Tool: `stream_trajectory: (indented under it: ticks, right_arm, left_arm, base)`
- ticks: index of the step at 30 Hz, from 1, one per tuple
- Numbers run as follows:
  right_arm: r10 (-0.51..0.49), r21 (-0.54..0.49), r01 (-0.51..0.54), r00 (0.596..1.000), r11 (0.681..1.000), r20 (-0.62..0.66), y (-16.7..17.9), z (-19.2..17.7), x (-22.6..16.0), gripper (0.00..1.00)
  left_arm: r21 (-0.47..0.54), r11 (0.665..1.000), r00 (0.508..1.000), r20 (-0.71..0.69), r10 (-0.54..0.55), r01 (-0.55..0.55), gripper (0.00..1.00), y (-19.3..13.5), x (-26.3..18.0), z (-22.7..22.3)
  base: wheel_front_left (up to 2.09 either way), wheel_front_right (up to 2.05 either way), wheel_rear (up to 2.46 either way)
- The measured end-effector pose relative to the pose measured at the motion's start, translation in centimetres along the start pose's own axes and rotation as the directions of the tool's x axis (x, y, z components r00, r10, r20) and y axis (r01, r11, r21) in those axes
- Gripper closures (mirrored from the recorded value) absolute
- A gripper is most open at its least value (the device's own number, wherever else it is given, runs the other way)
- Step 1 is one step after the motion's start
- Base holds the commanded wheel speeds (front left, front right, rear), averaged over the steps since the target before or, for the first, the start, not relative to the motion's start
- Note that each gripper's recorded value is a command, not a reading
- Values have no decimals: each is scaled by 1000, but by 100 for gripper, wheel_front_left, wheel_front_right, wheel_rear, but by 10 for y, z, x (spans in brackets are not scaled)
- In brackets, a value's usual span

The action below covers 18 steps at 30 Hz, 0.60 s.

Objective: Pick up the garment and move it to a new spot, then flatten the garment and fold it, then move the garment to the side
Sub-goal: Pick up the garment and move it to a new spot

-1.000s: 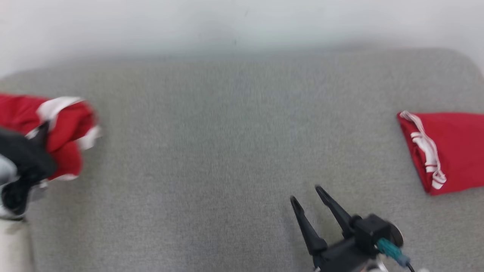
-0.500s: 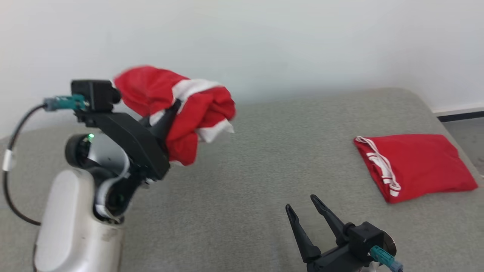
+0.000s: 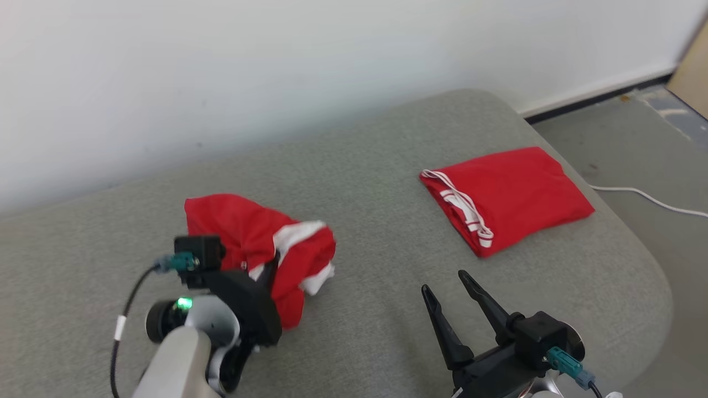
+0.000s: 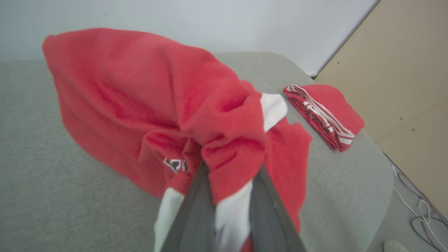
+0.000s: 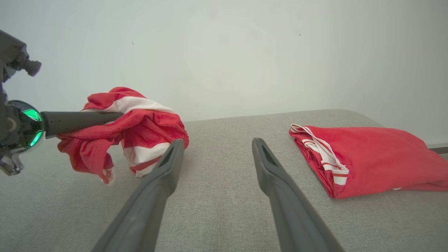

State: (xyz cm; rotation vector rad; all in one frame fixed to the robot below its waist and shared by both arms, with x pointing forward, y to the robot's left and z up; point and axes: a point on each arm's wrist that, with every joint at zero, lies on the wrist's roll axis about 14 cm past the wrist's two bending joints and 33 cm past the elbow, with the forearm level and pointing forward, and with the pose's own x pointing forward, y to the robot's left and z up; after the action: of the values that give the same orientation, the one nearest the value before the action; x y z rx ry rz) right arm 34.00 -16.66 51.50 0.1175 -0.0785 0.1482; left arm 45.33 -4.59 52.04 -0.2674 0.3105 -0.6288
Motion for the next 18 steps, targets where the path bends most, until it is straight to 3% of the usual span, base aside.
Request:
stream_trajectory:
  ticks: [2,3,4,9,14,18]
  right_arm:
    - [-31,3,32,999,999,-8,-9,-2,-4,0]
    - [-44,4,44,999,999,-13,-12,-4,-6,0]
    - [-57,4,57,998,998,-18,-16,-5,-7,0]
    - [-111,15,112,993,994,-47,-30,-15,-14,0]
    - [-135,25,136,990,990,-50,-36,-18,-16,0]
    - [-131,22,132,991,991,-38,-35,-16,-15,0]
  left_arm:
    - [7,1000,997,-76,6,-6,95,2,6,-31]
    - [4,1000,994,-109,10,-9,18,3,7,-45]
    - [4,1000,991,-132,9,-9,0,3,9,-56]
    - [-24,999,992,-128,19,-22,0,7,10,-72]
    - [-68,995,997,43,70,-67,0,20,-1,-46]
    - [-83,988,972,185,146,-133,0,40,-27,-26]
  base:
    - [0,0,0]
    - [0,0,0]
    - [0,0,0]
    - [0,0,0]
    - [0,0,0]
    - [0,0,0]
